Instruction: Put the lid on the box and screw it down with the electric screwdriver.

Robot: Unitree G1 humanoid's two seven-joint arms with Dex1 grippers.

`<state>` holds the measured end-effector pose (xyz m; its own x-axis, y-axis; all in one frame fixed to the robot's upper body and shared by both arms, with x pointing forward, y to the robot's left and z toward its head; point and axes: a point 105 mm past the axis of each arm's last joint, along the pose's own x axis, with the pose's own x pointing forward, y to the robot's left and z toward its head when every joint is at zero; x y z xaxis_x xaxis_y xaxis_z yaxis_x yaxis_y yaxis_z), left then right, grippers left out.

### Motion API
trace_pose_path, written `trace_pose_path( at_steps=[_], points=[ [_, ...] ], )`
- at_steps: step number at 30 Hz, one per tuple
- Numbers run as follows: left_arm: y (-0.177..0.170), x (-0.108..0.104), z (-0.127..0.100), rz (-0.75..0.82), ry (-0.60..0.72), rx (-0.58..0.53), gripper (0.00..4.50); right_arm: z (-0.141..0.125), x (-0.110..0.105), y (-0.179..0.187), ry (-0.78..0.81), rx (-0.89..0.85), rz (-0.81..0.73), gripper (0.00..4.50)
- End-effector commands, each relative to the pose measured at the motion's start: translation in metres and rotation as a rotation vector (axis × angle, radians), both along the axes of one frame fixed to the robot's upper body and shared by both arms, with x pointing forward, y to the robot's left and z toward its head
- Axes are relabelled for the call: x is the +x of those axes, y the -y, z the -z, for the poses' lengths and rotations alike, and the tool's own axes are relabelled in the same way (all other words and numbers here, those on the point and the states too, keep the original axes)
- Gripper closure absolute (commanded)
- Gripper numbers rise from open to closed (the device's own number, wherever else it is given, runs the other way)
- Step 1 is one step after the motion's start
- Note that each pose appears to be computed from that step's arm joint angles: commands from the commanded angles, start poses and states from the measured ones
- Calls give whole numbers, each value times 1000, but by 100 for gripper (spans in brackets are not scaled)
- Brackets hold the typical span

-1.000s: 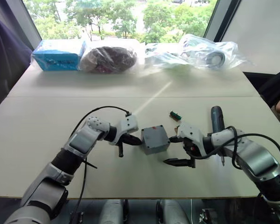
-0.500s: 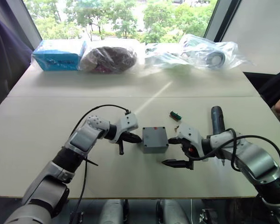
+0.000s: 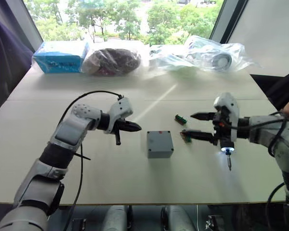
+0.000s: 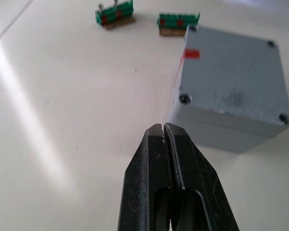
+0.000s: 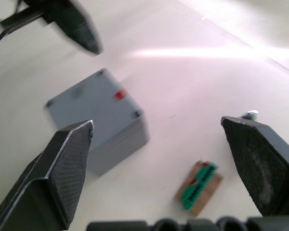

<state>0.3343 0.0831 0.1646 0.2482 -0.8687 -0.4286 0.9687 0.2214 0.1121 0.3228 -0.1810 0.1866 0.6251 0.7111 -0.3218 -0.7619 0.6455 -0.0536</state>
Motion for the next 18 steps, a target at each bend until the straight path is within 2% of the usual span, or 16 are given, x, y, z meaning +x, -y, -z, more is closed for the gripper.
trace_pose_path(
  at_steps=[1, 4, 8, 18],
  points=[
    [8, -3, -25, 45, 42, -66, 450, 16, 33, 14, 62, -26, 119, 2],
    [14, -7, -27, 75, 60, -55, 450, 36, 52, 13, 61, -33, 139, 79],
    [18, -11, -30, 81, 64, -62, 450, 46, 63, 14, 58, -47, 140, 233],
    [16, -15, -22, 57, 47, -62, 450, 51, 68, 8, 62, -31, 120, 233]
  ],
)
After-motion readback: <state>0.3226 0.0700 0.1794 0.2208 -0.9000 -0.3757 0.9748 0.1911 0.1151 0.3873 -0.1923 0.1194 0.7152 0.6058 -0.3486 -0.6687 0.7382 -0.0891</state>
